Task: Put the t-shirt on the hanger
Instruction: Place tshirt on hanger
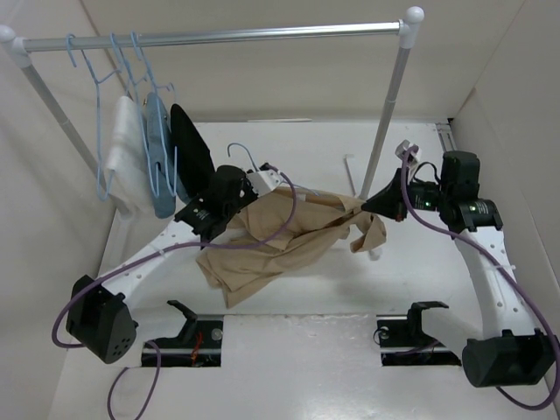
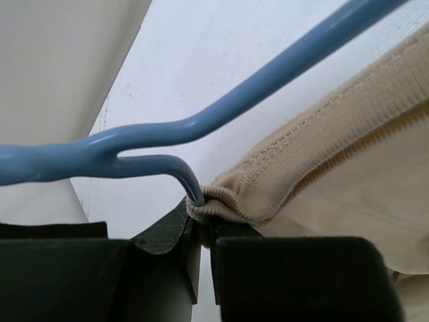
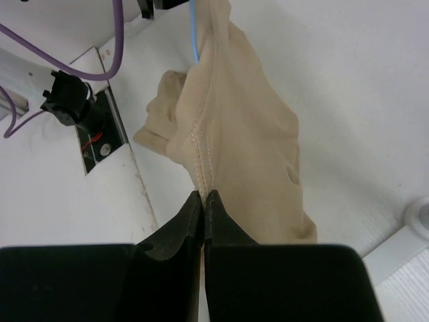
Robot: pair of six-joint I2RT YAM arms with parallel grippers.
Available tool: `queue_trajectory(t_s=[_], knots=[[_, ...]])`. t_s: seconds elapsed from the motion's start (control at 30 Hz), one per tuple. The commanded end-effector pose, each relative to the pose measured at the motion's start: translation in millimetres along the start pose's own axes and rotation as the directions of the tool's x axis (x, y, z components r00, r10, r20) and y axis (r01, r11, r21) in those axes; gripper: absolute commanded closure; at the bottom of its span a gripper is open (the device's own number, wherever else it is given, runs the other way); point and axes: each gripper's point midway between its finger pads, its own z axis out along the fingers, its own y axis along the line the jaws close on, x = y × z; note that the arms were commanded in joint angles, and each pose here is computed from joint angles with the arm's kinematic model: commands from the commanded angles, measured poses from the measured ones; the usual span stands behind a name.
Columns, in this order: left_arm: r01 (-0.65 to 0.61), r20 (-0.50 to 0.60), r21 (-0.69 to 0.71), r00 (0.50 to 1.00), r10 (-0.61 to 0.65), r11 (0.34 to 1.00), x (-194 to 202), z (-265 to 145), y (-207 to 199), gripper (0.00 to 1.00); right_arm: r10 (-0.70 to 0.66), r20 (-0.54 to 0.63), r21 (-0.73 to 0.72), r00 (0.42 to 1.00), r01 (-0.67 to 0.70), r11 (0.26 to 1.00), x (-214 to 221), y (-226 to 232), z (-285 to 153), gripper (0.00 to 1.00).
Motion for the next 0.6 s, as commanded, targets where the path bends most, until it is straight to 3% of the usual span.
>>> queue_trajectory(t_s=[0.0, 0.4, 0.57], knots=[[0.025, -0.010, -0.109, 1.000, -0.026, 0.994, 1, -11, 27, 1.00, -0.045, -0.004, -0.005, 0.999, 0.045, 0.999, -7, 4, -5, 1.00], [-0.063, -0.046, -0.158, 0.997, 0.056, 0.985, 11, -4, 36, 1.00, -0.080, 0.020, -0.089, 0.997, 0.082, 0.993, -19, 35, -14, 1.00], [-0.118, -0.019, -0.080, 0.993, 0.117, 0.990, 4, 0, 14, 1.00, -0.082, 0.038, -0.125, 0.996, 0.086, 0.988, -28, 39, -10, 1.00]])
